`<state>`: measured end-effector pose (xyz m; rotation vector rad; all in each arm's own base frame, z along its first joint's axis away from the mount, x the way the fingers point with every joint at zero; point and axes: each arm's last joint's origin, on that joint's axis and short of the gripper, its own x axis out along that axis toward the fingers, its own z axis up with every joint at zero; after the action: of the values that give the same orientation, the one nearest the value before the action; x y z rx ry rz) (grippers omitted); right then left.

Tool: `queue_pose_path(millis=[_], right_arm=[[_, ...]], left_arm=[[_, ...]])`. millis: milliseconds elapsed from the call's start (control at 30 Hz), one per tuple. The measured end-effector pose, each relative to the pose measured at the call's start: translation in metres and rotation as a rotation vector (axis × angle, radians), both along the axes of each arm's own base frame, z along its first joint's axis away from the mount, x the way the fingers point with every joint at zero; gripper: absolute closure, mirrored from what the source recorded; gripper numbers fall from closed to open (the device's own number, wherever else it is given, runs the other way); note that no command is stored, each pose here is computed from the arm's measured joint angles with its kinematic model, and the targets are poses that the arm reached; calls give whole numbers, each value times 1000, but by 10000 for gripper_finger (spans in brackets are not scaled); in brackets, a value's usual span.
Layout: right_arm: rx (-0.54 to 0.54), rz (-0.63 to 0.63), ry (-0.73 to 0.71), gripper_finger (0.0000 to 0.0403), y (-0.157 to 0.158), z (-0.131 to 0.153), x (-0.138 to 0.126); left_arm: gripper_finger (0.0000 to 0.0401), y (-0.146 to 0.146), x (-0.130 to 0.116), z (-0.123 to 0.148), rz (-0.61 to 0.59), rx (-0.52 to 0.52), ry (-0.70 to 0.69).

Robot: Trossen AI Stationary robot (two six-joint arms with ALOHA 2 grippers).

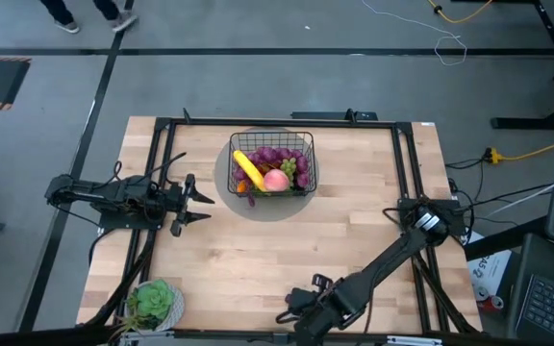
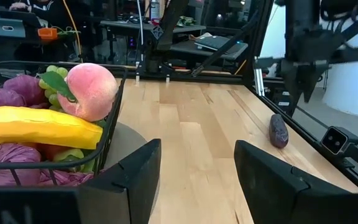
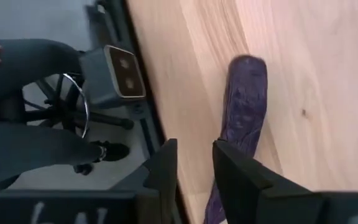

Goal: Build produce basket
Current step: Put the purple eggplant into the wire basket

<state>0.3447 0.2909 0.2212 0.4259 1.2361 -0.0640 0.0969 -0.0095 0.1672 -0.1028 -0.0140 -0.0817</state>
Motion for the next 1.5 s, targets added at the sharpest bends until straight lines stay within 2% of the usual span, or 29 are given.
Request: queue_pose_path(millis=[133,433,633,933,1033,1167,1267,1367,1500], right_arm=[[11,-39,59,270,1,-14,2],[-68,-80,99,165,1,-40,6],[-148,-40,134,149,2,-66,8],[-161,-141,151,172,-5,-83,18],[-180,-167,151,220,-11,-83,20],[-228,-188,168,321,-23,-80,27],[-329,-162,207,326,-38,-78,30],[-438,-143,248,326,-53,-58,34],[-593,-81,265,326,-81,-11,45]], left_arm=[[202,0,0,0,0,0,0],[202,0,0,0,3,0,0],[202,0,0,0,5,0,0],[202,0,0,0,7,0,0],[202,0,0,0,7,0,-1],[202,0,0,0,7,0,-1],[202,0,0,0,8,0,-1],[202,0,0,0,10,0,-1],[202,0,0,0,12,0,-2]])
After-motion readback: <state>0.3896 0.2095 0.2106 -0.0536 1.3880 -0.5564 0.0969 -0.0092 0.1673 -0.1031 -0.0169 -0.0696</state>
